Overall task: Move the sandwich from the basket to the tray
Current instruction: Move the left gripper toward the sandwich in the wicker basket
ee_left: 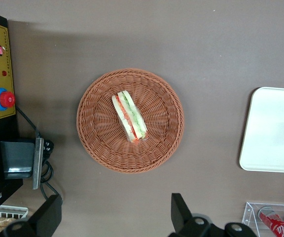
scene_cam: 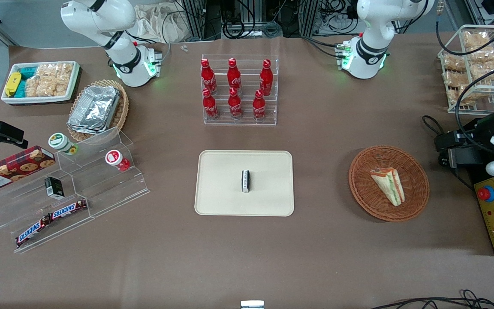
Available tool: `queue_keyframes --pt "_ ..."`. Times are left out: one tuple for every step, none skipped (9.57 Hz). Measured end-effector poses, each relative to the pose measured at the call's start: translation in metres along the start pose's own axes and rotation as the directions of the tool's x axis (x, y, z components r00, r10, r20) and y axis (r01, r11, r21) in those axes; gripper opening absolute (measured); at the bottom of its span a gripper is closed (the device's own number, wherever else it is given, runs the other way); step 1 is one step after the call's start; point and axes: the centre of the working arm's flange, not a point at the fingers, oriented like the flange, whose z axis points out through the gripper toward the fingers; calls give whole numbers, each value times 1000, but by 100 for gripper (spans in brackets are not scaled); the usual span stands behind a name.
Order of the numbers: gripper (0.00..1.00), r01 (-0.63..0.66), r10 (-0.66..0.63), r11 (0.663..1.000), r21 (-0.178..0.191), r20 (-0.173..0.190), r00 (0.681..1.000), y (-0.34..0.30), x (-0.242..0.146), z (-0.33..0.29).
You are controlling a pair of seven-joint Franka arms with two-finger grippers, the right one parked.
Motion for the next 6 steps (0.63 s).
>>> queue_keyframes --pt "100 -1 1 1000 -1 -7 1000 1 1 -1" --pt "100 -3 3 1000 -1 -13 1000 2 1 -2" --pt "100 -4 4 1000 -2 -19 1000 3 2 -2" --pt "100 -4 4 1000 -4 -22 1000 3 5 1" --pt "100 -4 4 1000 -10 -17 1000 3 9 8" --pt "100 -3 3 1000 -17 -7 1000 4 14 16"
